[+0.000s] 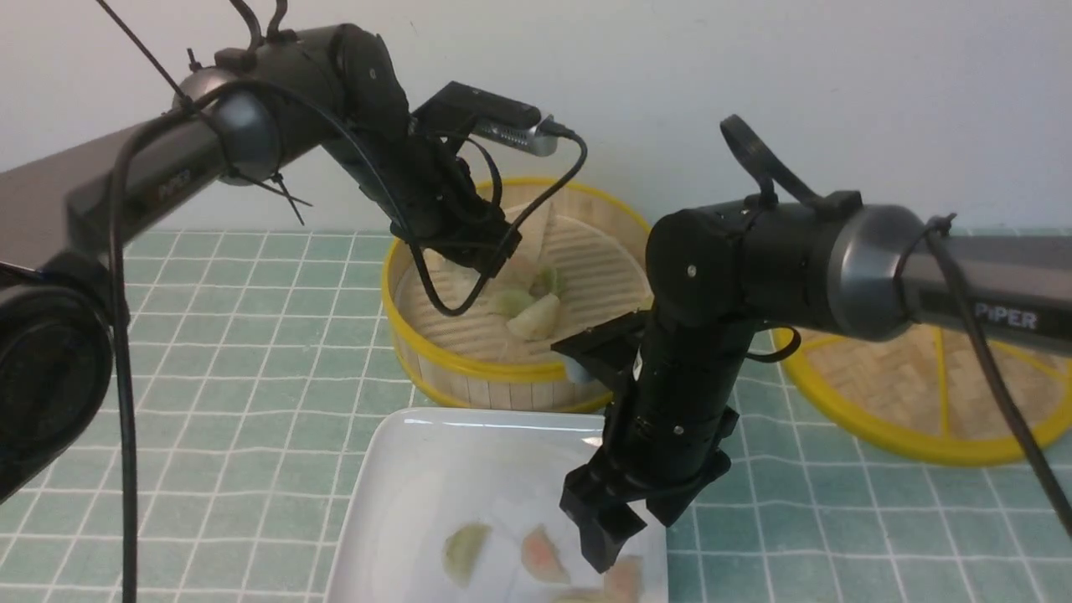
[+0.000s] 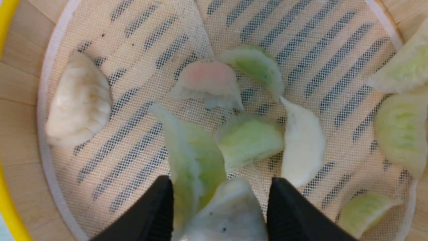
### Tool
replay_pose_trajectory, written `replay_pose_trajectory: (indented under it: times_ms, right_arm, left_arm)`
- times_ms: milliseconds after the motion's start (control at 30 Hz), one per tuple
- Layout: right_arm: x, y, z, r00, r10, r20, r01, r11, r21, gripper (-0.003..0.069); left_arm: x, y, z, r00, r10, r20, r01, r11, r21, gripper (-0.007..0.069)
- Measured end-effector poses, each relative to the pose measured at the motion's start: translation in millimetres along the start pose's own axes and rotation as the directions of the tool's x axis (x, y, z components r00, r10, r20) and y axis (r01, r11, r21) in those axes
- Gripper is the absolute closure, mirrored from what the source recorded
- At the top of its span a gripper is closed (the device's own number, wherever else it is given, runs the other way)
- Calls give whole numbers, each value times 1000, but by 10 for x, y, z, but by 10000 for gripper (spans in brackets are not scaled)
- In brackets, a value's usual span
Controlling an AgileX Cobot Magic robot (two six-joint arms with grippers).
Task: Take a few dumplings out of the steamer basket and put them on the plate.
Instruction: Use the left arm to grab a dumpling from the steamer
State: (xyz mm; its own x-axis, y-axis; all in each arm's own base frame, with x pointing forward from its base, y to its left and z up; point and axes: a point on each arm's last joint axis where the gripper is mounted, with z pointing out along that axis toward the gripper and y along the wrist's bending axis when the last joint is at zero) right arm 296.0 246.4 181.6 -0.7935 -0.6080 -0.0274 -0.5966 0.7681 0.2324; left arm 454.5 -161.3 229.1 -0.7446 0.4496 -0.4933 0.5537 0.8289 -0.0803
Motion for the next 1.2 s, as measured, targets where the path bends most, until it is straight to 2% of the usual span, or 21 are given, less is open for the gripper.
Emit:
replay_pose_trajectory:
  times_ms: [167, 300, 333, 400, 467, 567, 800, 967, 1200]
  right_arm:
    - [11, 8, 0, 1000, 3, -12, -3, 1000, -8, 104]
    - [17, 8, 0, 1000, 3, -18, -3, 1000, -9, 104]
    - [18, 9, 0, 1000, 3, -19, -3, 1000, -9, 104]
    - [18, 9, 0, 1000, 3, -20, -3, 1000, -9, 104]
    - [18, 9, 0, 1000, 4, -20, -4, 1000, -10, 104]
    - [18, 9, 0, 1000, 4, -20, -4, 1000, -10, 104]
    - [17, 15, 0, 1000, 7, -19, -7, 1000, -16, 104]
    - [17, 15, 0, 1000, 7, -19, -7, 1000, -16, 104]
    - [17, 15, 0, 1000, 7, -19, -7, 1000, -16, 104]
  left_arm:
    - [59, 5, 143, 999, -5, -48, 5, 1000, 14, 300]
    - [128, -4, 264, 995, -16, -103, 19, 999, 31, 184]
    - [140, -9, 261, 993, -23, -117, 27, 999, 36, 123]
    - [142, -17, 235, 992, -32, -126, 37, 999, 39, 62]
    - [152, -35, 201, 988, -46, -145, 53, 998, 45, 29]
    - [165, -86, 140, 981, -74, -181, 85, 995, 54, 39]
    - [210, -249, 269, 967, -55, -248, 69, 996, 48, 154]
    - [207, -167, 371, 970, -107, -219, 101, 994, -37, 160]
    - [160, -147, 391, 979, -121, -162, 114, 992, -55, 169]
